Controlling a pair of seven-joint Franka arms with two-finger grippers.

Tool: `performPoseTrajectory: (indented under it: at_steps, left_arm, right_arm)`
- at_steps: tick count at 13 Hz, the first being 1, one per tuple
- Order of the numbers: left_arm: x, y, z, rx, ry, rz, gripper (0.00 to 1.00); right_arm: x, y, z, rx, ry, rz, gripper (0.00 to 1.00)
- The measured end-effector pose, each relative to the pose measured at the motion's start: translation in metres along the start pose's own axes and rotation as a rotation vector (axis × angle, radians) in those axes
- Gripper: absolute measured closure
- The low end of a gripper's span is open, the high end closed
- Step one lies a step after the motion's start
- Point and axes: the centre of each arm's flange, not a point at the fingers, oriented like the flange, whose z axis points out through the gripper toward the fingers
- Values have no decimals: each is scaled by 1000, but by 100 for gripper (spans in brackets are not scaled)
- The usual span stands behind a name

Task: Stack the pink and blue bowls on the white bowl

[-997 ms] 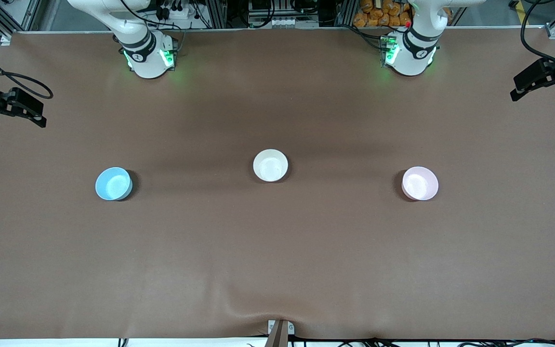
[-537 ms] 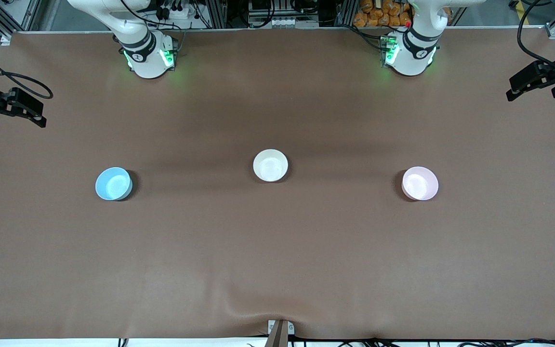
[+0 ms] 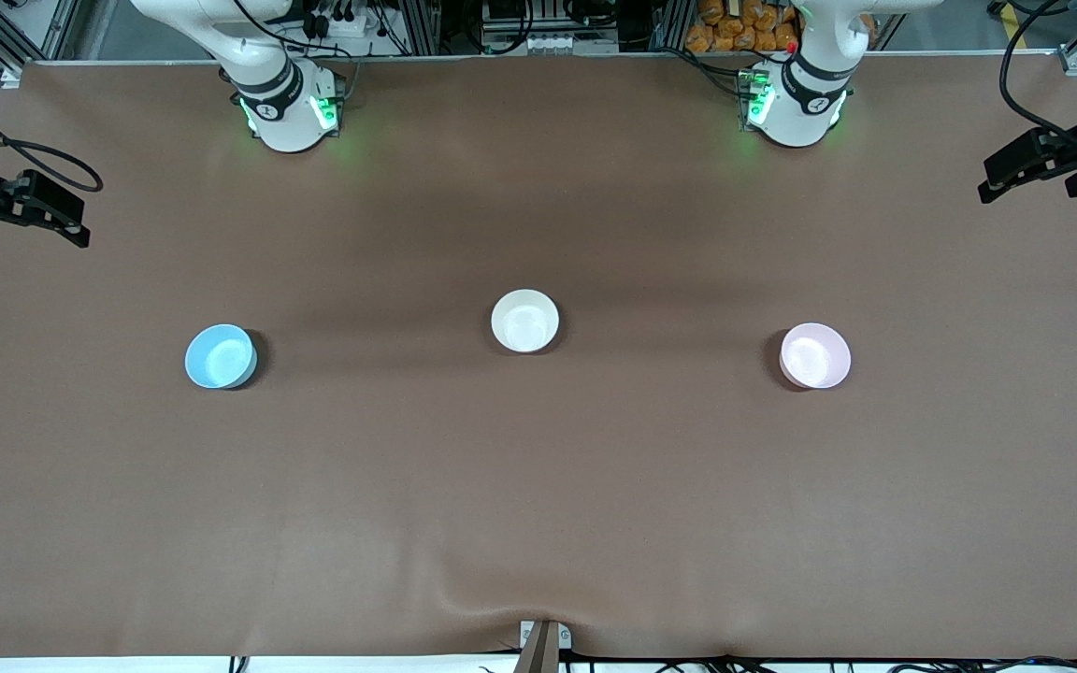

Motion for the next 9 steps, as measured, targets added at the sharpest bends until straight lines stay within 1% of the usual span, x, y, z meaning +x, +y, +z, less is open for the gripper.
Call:
performPoseTrajectory:
  at_steps: [6, 9]
  left_arm:
    - [30, -4, 42, 4, -61, -13, 0]
    - [44, -15, 78, 2, -62, -35, 0]
  right_arm:
    - [0, -1, 0, 13, 2, 0, 0]
    - [0, -1, 0, 14, 2, 0, 0]
